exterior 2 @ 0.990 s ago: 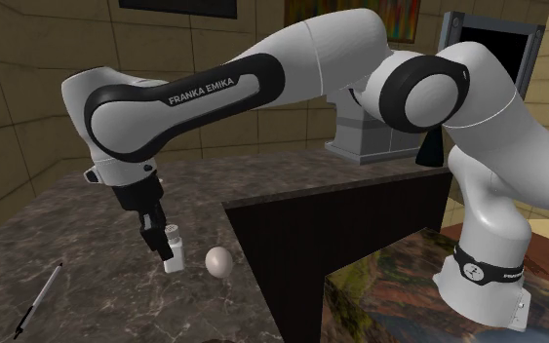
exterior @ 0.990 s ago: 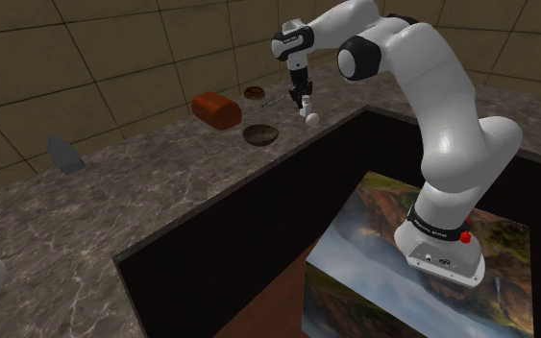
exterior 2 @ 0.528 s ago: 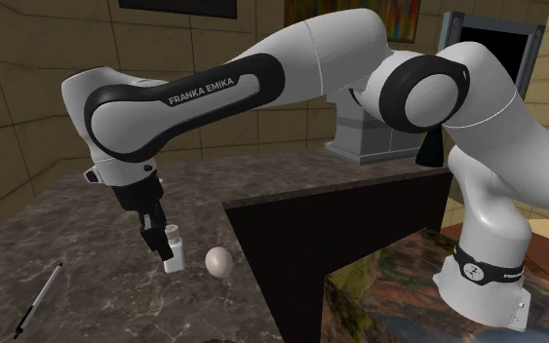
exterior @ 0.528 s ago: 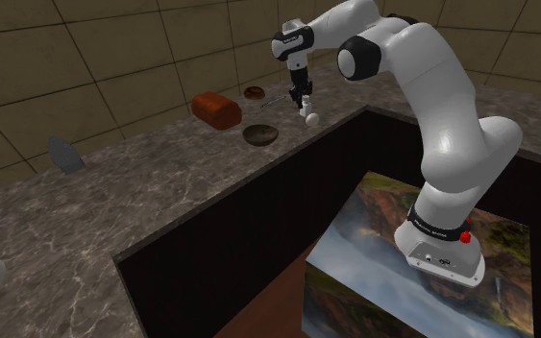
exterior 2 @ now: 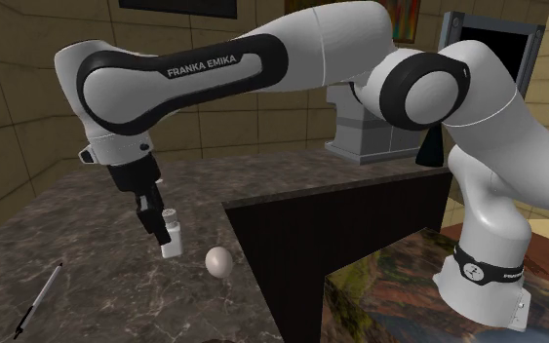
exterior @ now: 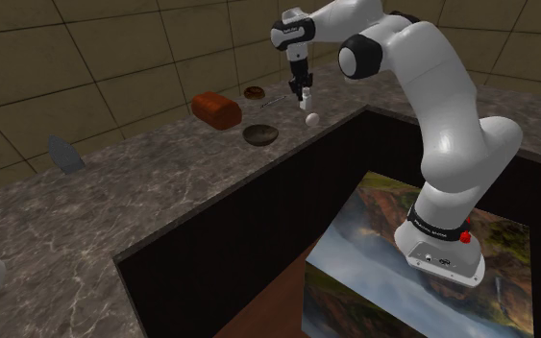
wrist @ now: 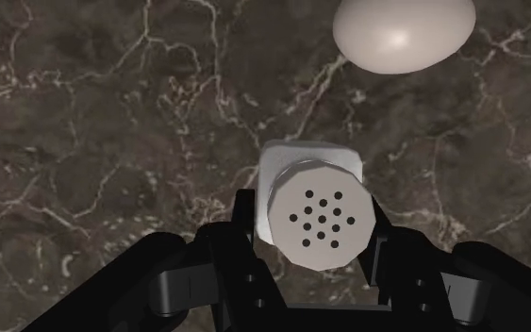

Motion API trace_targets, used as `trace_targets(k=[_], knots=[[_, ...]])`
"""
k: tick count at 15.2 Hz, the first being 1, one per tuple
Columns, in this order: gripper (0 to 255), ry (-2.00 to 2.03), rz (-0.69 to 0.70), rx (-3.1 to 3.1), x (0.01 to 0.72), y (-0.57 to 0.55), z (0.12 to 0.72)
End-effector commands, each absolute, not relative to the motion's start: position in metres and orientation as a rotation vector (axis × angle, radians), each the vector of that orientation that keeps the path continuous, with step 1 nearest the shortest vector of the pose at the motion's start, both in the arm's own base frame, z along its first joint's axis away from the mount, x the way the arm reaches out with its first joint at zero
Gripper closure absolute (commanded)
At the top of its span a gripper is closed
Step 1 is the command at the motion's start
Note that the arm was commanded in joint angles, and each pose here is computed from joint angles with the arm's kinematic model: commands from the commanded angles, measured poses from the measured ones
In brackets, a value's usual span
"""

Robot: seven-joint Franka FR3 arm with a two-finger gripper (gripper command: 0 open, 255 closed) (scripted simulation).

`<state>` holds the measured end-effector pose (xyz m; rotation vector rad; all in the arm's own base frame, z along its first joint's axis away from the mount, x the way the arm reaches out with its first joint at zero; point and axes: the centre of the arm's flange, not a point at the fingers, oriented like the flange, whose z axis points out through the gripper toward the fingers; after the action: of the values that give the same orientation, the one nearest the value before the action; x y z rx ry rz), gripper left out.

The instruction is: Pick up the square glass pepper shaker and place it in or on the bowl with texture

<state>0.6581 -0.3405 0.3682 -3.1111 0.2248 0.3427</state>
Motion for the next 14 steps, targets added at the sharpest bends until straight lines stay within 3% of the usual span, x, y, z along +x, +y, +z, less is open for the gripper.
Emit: trace_targets(k=[1, 14], knots=[[255, 0.225, 0.344, -3.111, 0.658, -0.341, 0.379], [255, 0.225, 0.344, -3.111, 0.658, -0.341, 0.447]])
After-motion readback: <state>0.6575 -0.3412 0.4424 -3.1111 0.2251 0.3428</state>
